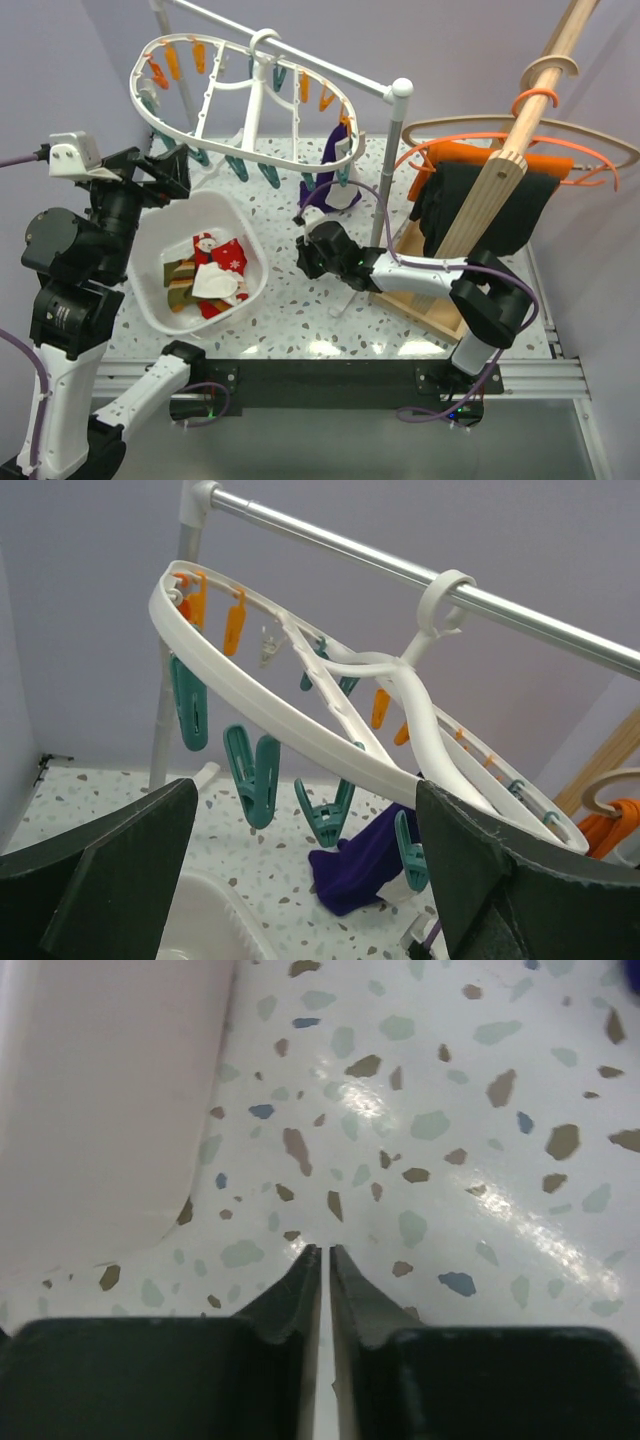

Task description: Remove the socks clipped to the hanger

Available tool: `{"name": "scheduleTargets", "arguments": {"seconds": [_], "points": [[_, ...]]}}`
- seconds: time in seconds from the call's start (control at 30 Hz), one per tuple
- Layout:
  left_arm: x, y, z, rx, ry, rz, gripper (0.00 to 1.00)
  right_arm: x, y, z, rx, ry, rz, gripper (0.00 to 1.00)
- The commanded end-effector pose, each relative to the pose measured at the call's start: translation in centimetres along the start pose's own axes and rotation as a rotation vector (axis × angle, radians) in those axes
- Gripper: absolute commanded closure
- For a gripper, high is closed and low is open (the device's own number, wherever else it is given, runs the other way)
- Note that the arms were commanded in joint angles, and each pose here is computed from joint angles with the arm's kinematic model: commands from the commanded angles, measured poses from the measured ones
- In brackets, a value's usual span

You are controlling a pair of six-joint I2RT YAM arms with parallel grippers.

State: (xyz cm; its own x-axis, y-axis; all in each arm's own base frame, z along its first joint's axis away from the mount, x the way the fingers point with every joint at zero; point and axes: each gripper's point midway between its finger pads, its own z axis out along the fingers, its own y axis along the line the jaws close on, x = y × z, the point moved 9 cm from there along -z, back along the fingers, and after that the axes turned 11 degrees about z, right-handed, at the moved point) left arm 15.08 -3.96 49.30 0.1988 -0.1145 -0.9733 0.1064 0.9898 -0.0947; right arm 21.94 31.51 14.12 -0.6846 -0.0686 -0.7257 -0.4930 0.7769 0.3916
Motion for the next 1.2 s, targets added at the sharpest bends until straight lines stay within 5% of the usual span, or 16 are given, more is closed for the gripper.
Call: {"name": "scheduleTargets", "arguments": {"seconds": [0.0,0.2,0.43,0.97,1.1,1.17], "points": [[0.7,-0.5,-1.1,0.069,0.016,-0.007,0.05,-2.4,-0.6,-0.3,0.176,-0.137,0.042,0.75],[0.0,-0.5,-3.0,0.092,-0.029,-0.047,0.07,-4.0,-2.5,3.5,0.464,-0.337,0.099,0.38],[0.5,-1.4,-3.1,0.174,-0.021,-0.050,0.08,-6.9,-4.0,8.4,0.604,-0.481,0.129,0.01],[2.0,-2.1,-4.5,0.245,-0.016,-0.105,0.09,-10.2,-8.9,15.9,0.766,-0.461,0.338,0.09],[2.2,-1.6,-5.0,0.227,-0.026,-0.101,0.10,-10.2,-9.0,15.8,0.790,-0.444,0.333,0.32],[2.3,-1.5,-4.9,0.216,-0.025,-0.093,0.10,-10.2,-9.0,15.3,0.797,-0.458,0.331,0.64]]}}
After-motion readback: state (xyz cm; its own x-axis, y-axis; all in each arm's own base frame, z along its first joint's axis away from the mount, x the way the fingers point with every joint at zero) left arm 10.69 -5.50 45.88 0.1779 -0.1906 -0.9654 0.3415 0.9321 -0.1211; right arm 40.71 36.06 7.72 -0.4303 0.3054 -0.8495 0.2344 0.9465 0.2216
